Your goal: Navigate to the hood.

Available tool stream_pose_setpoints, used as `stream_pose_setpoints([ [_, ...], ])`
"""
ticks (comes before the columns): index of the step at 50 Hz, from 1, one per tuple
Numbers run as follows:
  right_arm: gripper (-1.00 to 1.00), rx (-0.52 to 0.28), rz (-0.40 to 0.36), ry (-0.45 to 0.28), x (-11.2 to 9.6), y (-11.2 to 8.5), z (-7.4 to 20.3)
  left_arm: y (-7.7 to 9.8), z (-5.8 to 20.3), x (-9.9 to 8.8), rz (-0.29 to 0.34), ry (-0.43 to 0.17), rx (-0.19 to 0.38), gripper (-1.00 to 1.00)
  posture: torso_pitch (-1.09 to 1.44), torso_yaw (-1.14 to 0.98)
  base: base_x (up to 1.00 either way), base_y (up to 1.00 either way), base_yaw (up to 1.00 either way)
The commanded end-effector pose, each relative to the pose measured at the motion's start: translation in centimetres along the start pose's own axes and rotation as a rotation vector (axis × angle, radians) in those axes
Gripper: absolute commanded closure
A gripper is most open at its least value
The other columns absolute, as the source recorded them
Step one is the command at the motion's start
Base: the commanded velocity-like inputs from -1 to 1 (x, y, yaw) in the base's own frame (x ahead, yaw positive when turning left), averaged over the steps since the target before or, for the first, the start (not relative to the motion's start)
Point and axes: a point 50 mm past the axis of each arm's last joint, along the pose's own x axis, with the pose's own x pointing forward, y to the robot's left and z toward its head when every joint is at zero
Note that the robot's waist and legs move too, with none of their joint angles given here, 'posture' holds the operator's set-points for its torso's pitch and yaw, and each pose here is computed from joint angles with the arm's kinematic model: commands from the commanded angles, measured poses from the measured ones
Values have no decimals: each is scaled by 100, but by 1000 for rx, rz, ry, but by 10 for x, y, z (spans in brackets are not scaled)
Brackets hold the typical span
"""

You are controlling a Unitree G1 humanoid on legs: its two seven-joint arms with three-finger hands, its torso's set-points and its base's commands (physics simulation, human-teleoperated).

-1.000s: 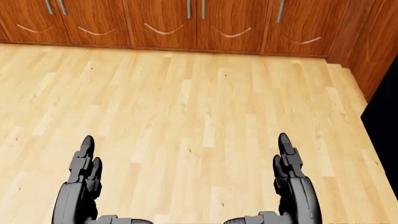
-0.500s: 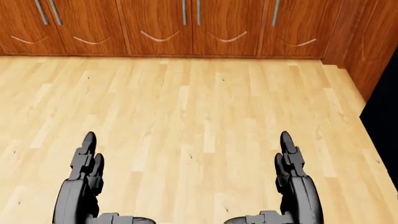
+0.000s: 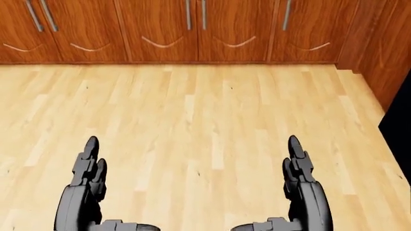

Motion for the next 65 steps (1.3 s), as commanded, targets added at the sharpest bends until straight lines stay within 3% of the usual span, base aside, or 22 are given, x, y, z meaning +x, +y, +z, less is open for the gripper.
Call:
stream_pose_setpoints([
  [1,-100,-7,9,-75,2,1,14,-1,13,2,0,-69,-1,-100,0,0,27,4,0],
  [65,-100,-14,15,-73,2,1,14,-1,13,2,0,-69,-1,-100,0,0,27,8,0],
])
